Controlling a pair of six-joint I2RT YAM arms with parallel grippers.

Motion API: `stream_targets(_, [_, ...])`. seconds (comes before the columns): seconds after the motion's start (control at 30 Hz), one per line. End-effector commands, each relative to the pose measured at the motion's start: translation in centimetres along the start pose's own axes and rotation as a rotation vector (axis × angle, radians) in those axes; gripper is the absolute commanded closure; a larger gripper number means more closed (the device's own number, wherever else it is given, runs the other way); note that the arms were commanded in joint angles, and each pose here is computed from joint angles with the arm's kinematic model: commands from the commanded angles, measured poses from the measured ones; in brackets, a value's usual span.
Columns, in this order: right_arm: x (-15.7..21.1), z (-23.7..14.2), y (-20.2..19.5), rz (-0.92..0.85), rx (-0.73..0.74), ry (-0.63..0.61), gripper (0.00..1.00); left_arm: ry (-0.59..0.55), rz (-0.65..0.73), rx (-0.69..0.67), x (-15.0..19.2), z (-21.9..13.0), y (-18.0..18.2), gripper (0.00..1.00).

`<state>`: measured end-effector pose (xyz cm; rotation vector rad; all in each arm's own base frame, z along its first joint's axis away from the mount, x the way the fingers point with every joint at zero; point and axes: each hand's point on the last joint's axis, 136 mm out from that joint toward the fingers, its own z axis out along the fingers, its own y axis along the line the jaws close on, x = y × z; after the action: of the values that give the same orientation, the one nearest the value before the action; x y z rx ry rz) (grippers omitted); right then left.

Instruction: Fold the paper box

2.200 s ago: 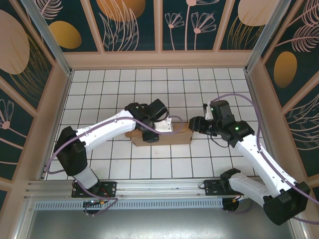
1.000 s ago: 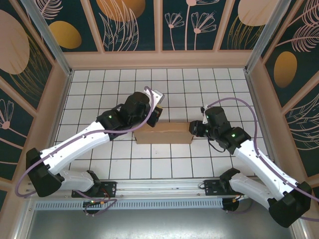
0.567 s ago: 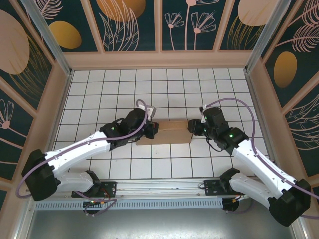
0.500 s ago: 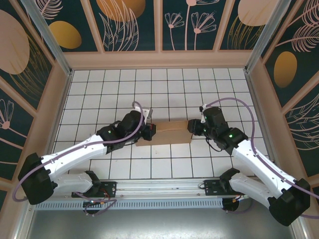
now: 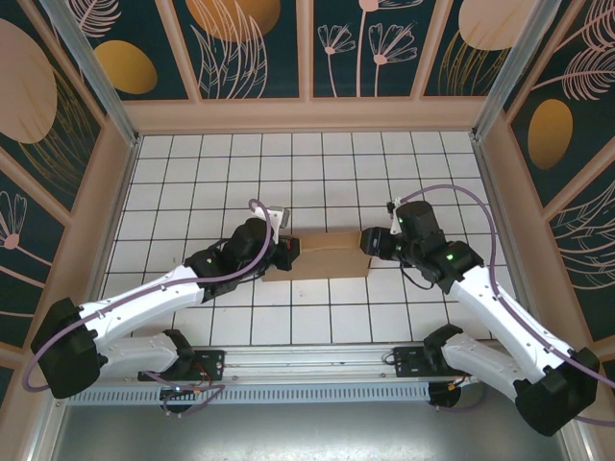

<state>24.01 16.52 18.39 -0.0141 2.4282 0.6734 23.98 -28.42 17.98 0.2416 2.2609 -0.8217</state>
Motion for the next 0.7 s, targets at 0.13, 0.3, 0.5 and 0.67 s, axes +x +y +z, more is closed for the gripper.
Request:
stream_targets(0.13, [2.6, 1.2, 0.6, 0.07, -0.105, 0.126, 0.53, 0.117, 0.062, -0.049, 3.4, 0.6, 2.0, 1.0])
stream_targets(0.3, [3.4, 2.0, 1.7, 0.131, -0.227, 0.165, 0.58, 0.105, 0.09, -0.039, 3.6, 0.5, 2.2, 1.0])
stream_targets(0.5, [0.7, -0.4, 0.4, 0.06, -0.082, 0.084, 0.57, 0.09, 0.133, -0.049, 3.3, 0.4, 2.3, 1.0])
stream_targets(0.67, [-4.3, -4.6, 1.6, -0.083, 0.023, -0.049, 0.56, 0.093, 0.126, -0.021, 3.3, 0.4, 1.8, 1.0])
